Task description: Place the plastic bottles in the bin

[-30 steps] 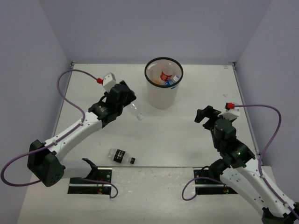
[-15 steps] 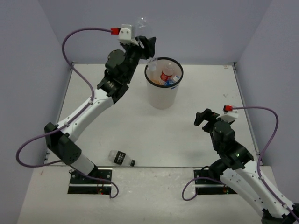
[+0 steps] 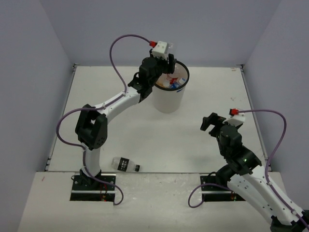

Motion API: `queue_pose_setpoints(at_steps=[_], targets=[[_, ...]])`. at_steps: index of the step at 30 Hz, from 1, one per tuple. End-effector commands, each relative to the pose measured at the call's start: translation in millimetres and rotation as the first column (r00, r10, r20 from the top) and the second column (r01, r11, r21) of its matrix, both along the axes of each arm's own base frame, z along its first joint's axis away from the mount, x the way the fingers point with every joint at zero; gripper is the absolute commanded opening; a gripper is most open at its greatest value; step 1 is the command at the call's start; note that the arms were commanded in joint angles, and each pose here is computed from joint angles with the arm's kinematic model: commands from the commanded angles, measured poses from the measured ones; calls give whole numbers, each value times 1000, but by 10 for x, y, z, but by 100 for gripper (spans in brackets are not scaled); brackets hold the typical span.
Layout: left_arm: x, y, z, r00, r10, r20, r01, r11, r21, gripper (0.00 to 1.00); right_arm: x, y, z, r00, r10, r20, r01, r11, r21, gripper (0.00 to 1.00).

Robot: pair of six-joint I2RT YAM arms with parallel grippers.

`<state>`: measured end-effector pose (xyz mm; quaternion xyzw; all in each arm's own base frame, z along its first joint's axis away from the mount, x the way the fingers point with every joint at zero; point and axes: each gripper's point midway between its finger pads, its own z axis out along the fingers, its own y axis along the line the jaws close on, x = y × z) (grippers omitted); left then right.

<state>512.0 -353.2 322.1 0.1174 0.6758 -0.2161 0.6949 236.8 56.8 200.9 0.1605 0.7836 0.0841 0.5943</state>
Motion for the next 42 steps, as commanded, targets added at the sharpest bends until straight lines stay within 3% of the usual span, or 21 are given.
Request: queue_pose_setpoints(at_steps=[1, 2, 11, 14, 18, 22, 25, 28, 32, 34, 36, 37, 42], targets=[[-179, -21, 514, 991, -52, 122, 63, 995, -81, 92, 6, -69, -32, 999, -32, -3, 32, 999, -29, 99], [-223, -17, 592, 989, -58, 134, 70, 994, -87, 100, 6, -71, -38, 999, -34, -3, 34, 999, -27, 99], [-584, 309, 1193, 982, -26, 188, 54, 988, -147, 100, 1, -16, 47, 1000, 2, 10, -2, 1000, -17, 99], [-770, 504, 1317, 988, -3, 156, 28, 987, -159, 100, -30, 255, 204, 981, 186, 46, -185, 982, -25, 99], [-1031, 917, 1366, 994, 90, 63, -80, 985, -154, 100, -153, 734, 445, 883, 457, 107, -458, 889, -16, 99], [-1414, 1641, 854, 946, 300, -121, -311, 946, -89, 100, -266, 1215, 532, 753, 651, 94, -643, 759, -106, 99], [-1759, 2061, 362, 896, 384, -224, -407, 911, -66, 100, -461, 1772, 525, 618, 785, 41, -765, 613, -197, 99], [-2004, 2418, -65, 836, 454, -309, -489, 871, -42, 100, -687, 2338, 440, 431, 901, -39, -881, 412, -233, 99], [-2217, 2892, -522, 729, 574, -374, -620, 784, -5, 100, -1018, 3104, 464, 160, 986, -35, -954, 146, -261, 99], [-2236, 3054, -611, 697, 597, -397, -657, 753, -22, 100, -1175, 3464, 409, 62, 996, -63, -963, 44, -266, 99], [-2204, 3270, -697, 644, 639, -420, -711, 703, -22, 100, -1294, 3796, 36, -27, 987, -158, -960, -70, -272, 99], [-2187, 3241, -720, 649, 630, -427, -702, 712, -18, 100, -1360, 3863, 159, -45, 990, -134, -956, -81, -282, 99], [-2134, 3571, -1033, 514, 686, -515, -775, 629, 65, 100, -1538, 4425, -514, -118, 959, -259, -955, -181, -237, 99]])
